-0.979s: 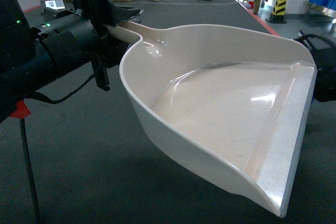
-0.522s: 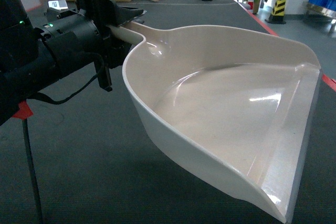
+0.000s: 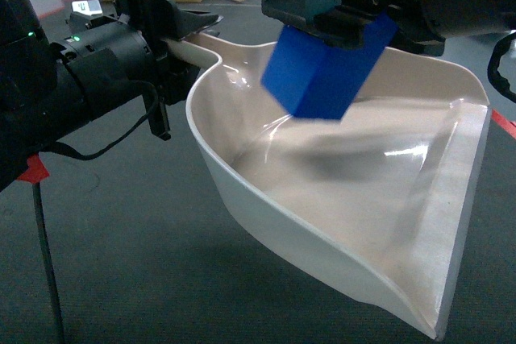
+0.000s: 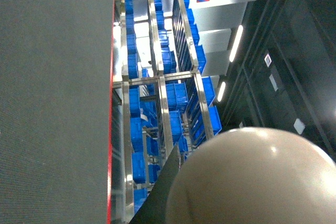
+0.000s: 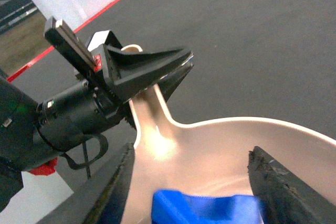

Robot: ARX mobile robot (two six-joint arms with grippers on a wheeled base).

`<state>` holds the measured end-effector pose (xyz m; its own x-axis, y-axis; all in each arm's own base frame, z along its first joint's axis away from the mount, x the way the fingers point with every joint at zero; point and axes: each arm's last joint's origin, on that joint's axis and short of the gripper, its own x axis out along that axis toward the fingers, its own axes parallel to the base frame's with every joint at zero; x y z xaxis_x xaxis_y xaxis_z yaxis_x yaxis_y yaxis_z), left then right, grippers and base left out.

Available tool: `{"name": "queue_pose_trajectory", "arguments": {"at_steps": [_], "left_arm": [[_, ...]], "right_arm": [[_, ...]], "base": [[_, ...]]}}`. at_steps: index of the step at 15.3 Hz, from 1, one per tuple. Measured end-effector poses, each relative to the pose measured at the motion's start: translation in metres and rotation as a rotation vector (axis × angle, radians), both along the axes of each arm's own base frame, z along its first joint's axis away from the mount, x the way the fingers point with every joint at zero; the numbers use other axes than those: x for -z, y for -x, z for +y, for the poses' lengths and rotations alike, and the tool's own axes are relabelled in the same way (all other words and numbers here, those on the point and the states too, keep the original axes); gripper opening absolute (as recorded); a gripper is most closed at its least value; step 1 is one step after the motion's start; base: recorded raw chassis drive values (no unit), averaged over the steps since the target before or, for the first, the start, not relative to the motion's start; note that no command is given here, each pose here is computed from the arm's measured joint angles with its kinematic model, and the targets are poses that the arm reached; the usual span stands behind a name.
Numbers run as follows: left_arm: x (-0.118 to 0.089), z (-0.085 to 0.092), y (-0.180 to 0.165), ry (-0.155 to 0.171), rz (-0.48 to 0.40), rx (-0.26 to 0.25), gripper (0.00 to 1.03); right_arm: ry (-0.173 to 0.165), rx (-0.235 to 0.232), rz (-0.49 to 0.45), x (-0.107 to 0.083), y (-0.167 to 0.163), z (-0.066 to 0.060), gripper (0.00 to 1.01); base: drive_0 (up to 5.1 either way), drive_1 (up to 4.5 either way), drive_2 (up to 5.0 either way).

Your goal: Place part in tray to right shelf

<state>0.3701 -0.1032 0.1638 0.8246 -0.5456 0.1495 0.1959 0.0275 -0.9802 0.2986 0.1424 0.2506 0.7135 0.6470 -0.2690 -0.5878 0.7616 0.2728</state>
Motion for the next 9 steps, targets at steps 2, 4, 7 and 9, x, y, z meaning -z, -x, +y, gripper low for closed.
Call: {"name": "queue_pose_trajectory", "arguments": {"at_steps": [2,4,7,9], "left_arm": [[0.000,0.000,0.000,-0.007,-0.003,-0.003,0.12],[0.000,0.000,0.000,-0.005,-0.002,-0.003,0.12],[0.000,0.000,0.000,-0.006,-0.002,0.000,0.12],[0.000,0.000,0.000,-0.006,-0.002,0.000,0.12]], "right_arm": [[-0.045,0.066,-0.067,-0.022,0.008,-0.012,0.84],[-0.113,0.111,-0.188,-0.061,0.037,-0.039,0.99],[-0.090,0.384,-0.534,-0.071,0.088,-0.072,0.98],[0.027,0.627,-0.683,-0.037,0.119,-0.090,0.98]], "base": [[0.0,0.00,0.0],[0.0,0.00,0.0],[0.0,0.00,0.0],[0.0,0.00,0.0]]}}
